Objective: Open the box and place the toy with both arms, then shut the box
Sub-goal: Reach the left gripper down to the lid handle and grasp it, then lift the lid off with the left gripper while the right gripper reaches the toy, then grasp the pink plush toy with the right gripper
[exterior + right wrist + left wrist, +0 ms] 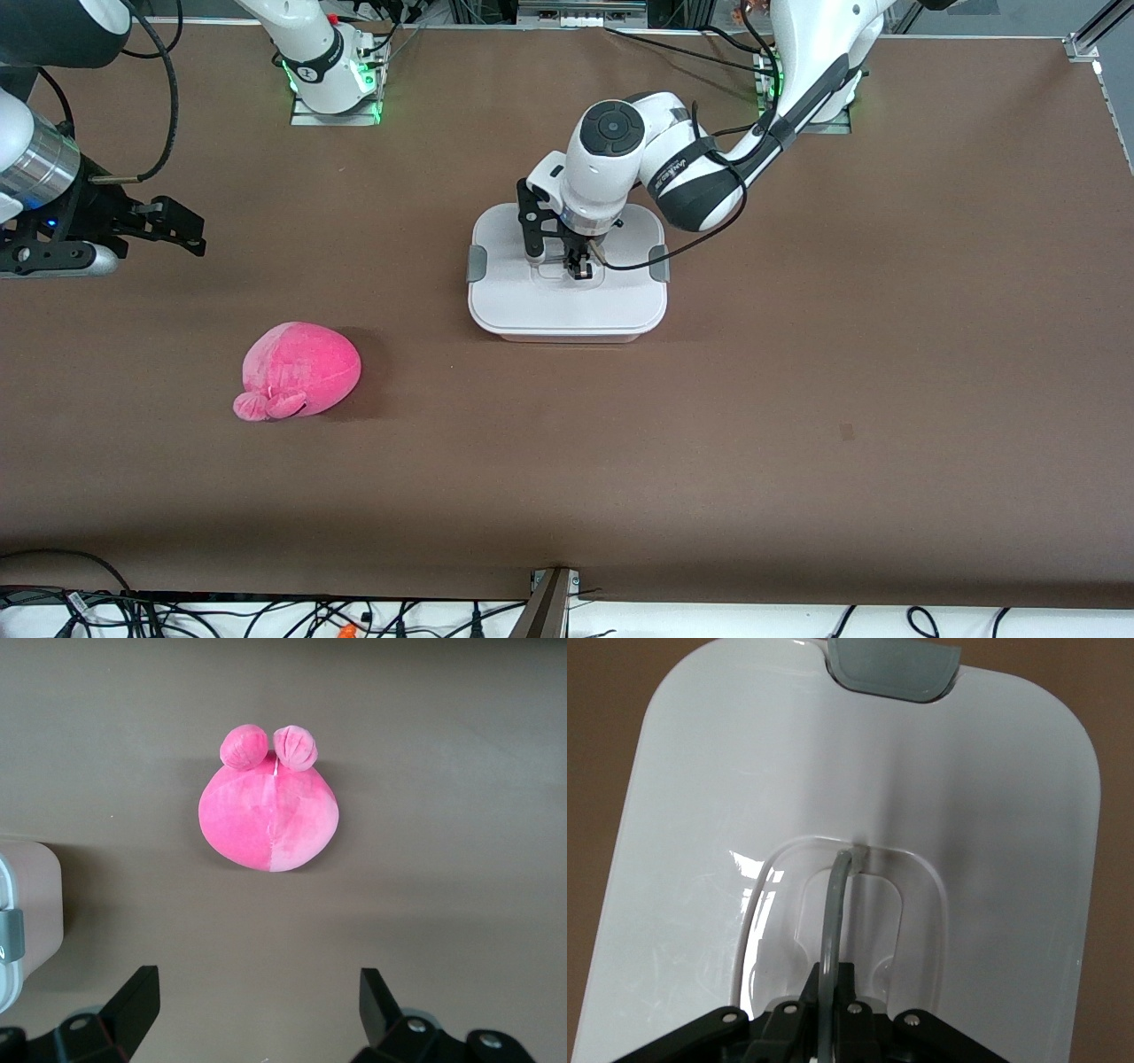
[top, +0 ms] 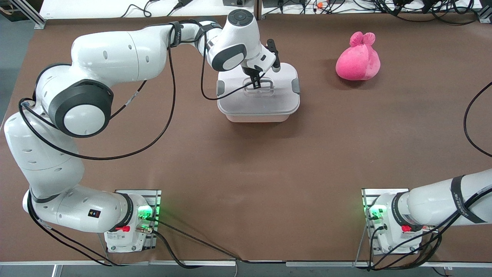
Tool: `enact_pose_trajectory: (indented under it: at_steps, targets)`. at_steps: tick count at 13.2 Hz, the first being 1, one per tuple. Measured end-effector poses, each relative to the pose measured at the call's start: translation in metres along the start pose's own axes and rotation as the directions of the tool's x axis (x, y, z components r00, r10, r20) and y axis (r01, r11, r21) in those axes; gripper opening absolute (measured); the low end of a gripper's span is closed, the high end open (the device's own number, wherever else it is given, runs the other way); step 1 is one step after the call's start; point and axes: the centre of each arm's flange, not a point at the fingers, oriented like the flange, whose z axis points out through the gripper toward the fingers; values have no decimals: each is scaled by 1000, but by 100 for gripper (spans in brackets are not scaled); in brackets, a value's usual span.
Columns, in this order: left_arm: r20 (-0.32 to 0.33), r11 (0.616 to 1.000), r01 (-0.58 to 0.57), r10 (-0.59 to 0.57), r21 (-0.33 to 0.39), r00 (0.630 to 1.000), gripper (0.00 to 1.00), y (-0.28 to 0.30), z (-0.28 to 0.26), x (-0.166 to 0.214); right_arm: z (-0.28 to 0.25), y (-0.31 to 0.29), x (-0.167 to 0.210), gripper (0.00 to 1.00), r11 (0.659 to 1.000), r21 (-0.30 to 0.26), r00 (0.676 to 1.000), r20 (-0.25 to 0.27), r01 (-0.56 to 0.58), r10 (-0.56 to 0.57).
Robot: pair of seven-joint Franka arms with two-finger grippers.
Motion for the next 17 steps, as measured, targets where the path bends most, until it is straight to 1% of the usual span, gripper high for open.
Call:
enact_pose_trajectory:
  at_steps: [2,3,5,7,9,12,14,15,17]
  targets:
    - [3,1000,1,-1,3,1000,7,-1,-4,0,1,1,-1,100,1000,0,1000,10,13,-13]
    - [12,1000,3,-3,4,1000,7,-3,-10,-1,4,1,-3,100,999,0,999,36,38,-38]
    - [53,999,33,-32,-8,998,7,-11,-44,-11,19,1,-1,100,996,4,993,83,84,-84]
    - [62,998,58,-57,-21,996,7,-33,-86,-38,56,0,15,100,995,9,988,120,99,-99]
    - [66,996,80,-77,-42,995,7,-69,-118,-82,109,1,42,100,994,14,986,120,113,-113]
    - [84,991,109,-103,-78,991,7,-133,-151,-172,185,7,73,100,993,19,987,111,118,-119]
    - [112,985,143,-132,-99,985,7,-170,-183,-232,220,6,85,100,993,19,988,96,119,-120]
    - [113,984,147,-135,-100,984,7,-185,-203,-257,233,5,89,100,993,20,989,87,120,-121]
    - [106,988,114,-103,-103,989,7,-210,-238,-312,252,4,95,100,993,20,990,74,120,-122]
